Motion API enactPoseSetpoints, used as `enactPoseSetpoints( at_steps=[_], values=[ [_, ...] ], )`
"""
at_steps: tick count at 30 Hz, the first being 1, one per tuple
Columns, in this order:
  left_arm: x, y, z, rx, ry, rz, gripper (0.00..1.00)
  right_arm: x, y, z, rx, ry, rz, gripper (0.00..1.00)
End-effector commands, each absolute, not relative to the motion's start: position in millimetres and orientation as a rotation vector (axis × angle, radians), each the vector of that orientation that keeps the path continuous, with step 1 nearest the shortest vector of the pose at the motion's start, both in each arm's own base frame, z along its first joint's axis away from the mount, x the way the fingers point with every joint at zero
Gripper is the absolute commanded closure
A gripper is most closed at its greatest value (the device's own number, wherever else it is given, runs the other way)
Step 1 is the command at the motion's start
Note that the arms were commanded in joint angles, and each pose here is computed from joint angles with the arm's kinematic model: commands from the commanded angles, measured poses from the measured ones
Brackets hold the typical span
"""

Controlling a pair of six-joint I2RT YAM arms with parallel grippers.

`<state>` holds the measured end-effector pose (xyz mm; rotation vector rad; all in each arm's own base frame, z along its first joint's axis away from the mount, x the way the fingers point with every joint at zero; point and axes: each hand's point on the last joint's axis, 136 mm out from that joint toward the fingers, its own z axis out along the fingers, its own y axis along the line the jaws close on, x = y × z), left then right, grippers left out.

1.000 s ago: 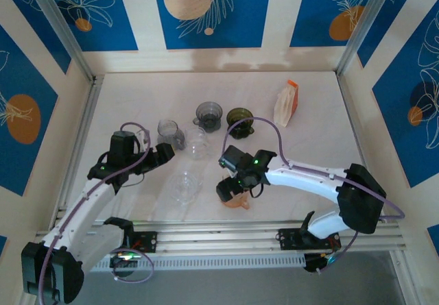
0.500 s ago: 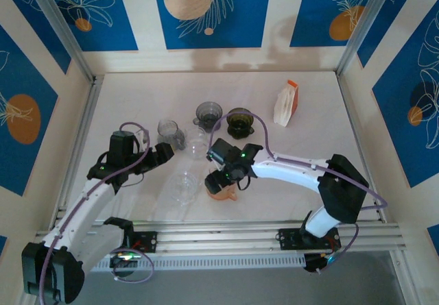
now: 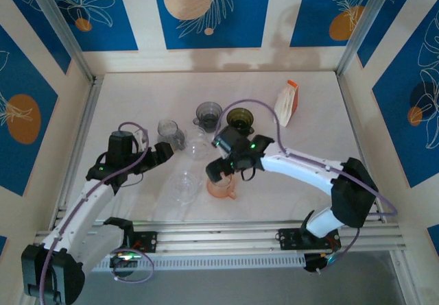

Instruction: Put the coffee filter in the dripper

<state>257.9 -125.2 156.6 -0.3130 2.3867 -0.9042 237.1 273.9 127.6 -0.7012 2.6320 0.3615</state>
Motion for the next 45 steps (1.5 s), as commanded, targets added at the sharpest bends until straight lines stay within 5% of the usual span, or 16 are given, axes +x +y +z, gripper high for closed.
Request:
enactPoseSetpoints(
  at_steps=[1, 11, 20, 27, 34, 45],
  values=[
    [266.8, -123.0, 177.4, -0.306, 2.317, -0.915, 0.14, 282.8, 246.2, 149.4, -0.51, 2.591, 0.33, 0.06],
    [263.4, -124.6, 164.3, -0.335, 2.351, -0.949, 0.15, 408.6, 180.2, 138.8, -0.063, 2.567, 0.349, 0.25],
    [263.7, -124.1, 163.4, -0.342, 2.355, -0.955, 0.15, 457.8, 161.3, 105.8, 0.093, 2.628, 0.389, 0.47],
    [266.3, -123.4, 159.7, -0.349, 2.364, -0.949, 0.15, 456.0, 171.5, 89.0, 0.078, 2.68, 0.442, 0.66],
    [270.3, -124.7, 160.9, -0.349, 2.362, -0.961, 0.15, 448.9, 171.0, 100.2, 0.084, 2.67, 0.462, 1.0],
    [271.6, -126.1, 169.1, -0.318, 2.347, -0.969, 0.15, 385.6, 167.9, 148.9, 0.096, 2.631, 0.54, 1.0]
  ],
)
